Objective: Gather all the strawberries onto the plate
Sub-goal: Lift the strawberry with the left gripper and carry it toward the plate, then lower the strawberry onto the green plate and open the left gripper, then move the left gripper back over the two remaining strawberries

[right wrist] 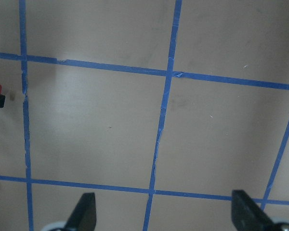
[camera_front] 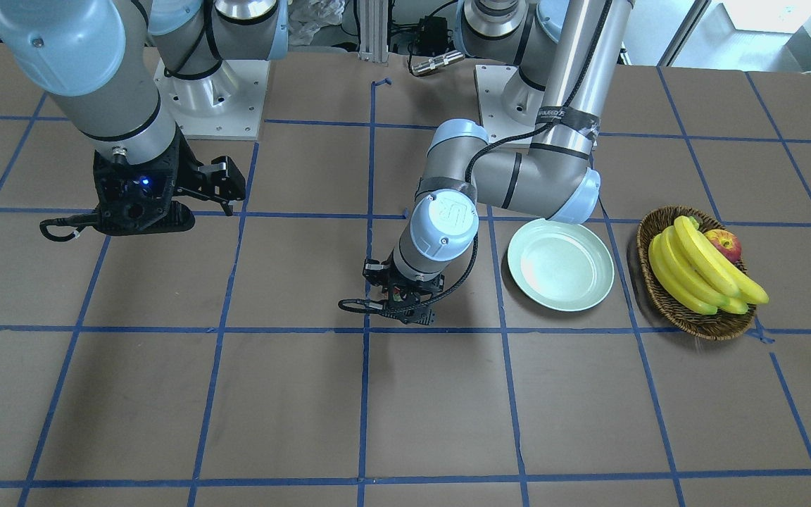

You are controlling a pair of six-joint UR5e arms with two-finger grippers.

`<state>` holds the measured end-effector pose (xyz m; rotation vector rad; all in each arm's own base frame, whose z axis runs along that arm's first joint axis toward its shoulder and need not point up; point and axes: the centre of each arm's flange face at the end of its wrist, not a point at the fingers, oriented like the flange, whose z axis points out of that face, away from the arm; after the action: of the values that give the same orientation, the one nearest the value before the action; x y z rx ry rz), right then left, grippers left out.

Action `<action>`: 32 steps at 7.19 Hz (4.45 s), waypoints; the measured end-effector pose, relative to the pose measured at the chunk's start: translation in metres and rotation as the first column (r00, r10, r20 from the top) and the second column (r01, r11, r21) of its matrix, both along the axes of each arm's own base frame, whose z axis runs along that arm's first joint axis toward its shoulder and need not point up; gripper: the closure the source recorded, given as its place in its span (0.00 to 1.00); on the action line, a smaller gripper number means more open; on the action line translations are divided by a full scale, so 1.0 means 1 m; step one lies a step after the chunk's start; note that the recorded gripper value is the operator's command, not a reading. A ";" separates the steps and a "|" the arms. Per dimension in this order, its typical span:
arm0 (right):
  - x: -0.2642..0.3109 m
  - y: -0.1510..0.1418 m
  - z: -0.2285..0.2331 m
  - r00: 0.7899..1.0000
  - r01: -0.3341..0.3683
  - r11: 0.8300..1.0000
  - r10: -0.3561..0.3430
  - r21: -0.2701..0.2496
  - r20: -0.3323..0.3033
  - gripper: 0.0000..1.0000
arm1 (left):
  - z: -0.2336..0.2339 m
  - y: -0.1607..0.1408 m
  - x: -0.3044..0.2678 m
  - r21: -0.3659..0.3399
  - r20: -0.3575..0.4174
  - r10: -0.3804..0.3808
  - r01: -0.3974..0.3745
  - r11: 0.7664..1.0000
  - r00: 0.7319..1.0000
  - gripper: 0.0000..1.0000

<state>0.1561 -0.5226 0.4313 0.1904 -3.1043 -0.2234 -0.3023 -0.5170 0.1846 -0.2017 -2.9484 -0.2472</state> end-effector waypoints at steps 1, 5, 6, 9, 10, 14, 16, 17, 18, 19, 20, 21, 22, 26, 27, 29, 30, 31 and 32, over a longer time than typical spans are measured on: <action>0.000 0.000 0.000 1.000 0.000 1.000 0.000 0.000 -0.001 0.00 | 0.015 -0.004 0.001 -0.009 0.001 0.002 -0.002 1.000 1.000 1.00; -0.002 -0.001 0.002 1.000 -0.002 1.000 0.002 -0.003 -0.009 0.00 | 0.098 -0.022 0.066 -0.016 0.113 0.060 -0.059 0.998 0.992 1.00; -0.002 0.000 0.000 1.000 -0.002 1.000 0.002 0.001 -0.010 0.00 | 0.105 -0.029 0.105 -0.003 0.153 0.052 -0.053 0.999 0.987 1.00; -0.002 0.001 -0.002 1.000 0.000 1.000 0.000 0.008 -0.012 0.00 | 0.094 -0.032 0.242 0.089 0.195 -0.012 -0.005 0.996 0.981 1.00; -0.002 0.001 -0.002 1.000 0.000 1.000 0.001 0.008 -0.011 0.00 | 0.082 -0.027 0.277 0.126 0.201 -0.029 0.003 0.992 0.979 1.00; -0.001 0.001 -0.003 1.000 -0.002 1.000 0.002 0.011 -0.010 0.00 | 0.035 0.001 0.302 0.247 0.200 -0.065 0.014 0.969 0.978 0.23; -0.001 0.001 -0.003 1.000 -0.002 1.000 0.002 0.015 -0.010 0.00 | 0.031 0.005 0.301 0.258 0.195 -0.066 0.013 0.966 0.979 0.05; -0.001 0.001 -0.003 1.000 -0.002 1.000 0.002 0.015 -0.011 0.00 | 0.036 0.005 0.299 0.245 0.200 -0.065 0.014 0.969 0.978 0.02; -0.001 0.001 -0.003 1.000 -0.002 1.000 0.002 0.013 -0.011 0.00 | 0.046 0.003 0.294 0.220 0.209 -0.066 0.019 0.975 0.976 0.00; -0.001 0.001 -0.003 1.000 -0.002 1.000 0.002 0.012 -0.011 0.00 | 0.058 -0.003 0.281 0.185 0.215 -0.066 0.026 0.982 0.974 0.00; -0.001 0.001 -0.002 1.000 -0.001 1.000 0.001 0.012 -0.010 0.00 | 0.073 -0.013 0.256 0.139 0.213 -0.048 0.018 0.990 0.976 0.01; -0.001 0.001 -0.002 1.000 0.000 1.000 0.001 0.012 -0.009 0.00 | 0.083 -0.019 0.221 0.105 0.204 -0.008 -0.014 0.994 0.979 0.01; -0.001 0.002 -0.002 1.000 0.000 1.000 0.001 0.012 -0.010 0.00 | 0.085 -0.021 0.188 0.083 0.182 0.036 -0.052 0.995 0.983 0.02; -0.002 0.002 -0.003 1.000 0.000 1.000 0.000 0.016 -0.012 0.00 | 0.055 -0.022 0.105 0.120 -0.064 0.164 -0.155 0.981 0.984 0.08; -0.002 0.002 -0.003 1.000 -0.001 1.000 0.001 0.017 -0.012 0.00 | 0.042 -0.021 0.096 0.153 -0.115 0.178 -0.160 0.975 0.977 0.10; -0.002 0.002 -0.004 1.000 -0.001 1.000 0.002 0.019 -0.010 0.00 | 0.014 -0.018 0.081 0.186 -0.140 0.179 -0.152 0.971 0.974 0.10; -0.002 0.002 -0.004 1.000 -0.001 1.000 0.001 0.019 -0.009 0.00 | 0.001 -0.019 0.078 0.200 -0.136 0.187 -0.158 0.967 0.973 0.11; -0.002 0.001 -0.004 1.000 -0.001 1.000 0.001 0.018 -0.008 0.00 | -0.010 -0.019 0.076 0.214 -0.130 0.191 -0.161 0.964 0.973 0.18; -0.002 0.001 -0.004 1.000 -0.001 1.000 0.002 0.017 -0.007 0.00 | -0.018 -0.018 0.071 0.222 -0.125 0.185 -0.155 0.963 0.975 0.36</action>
<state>0.1545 -0.5212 0.4271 0.1919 -3.0956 -0.2505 -0.2314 -0.5347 0.1664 0.0613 -2.7489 -0.4955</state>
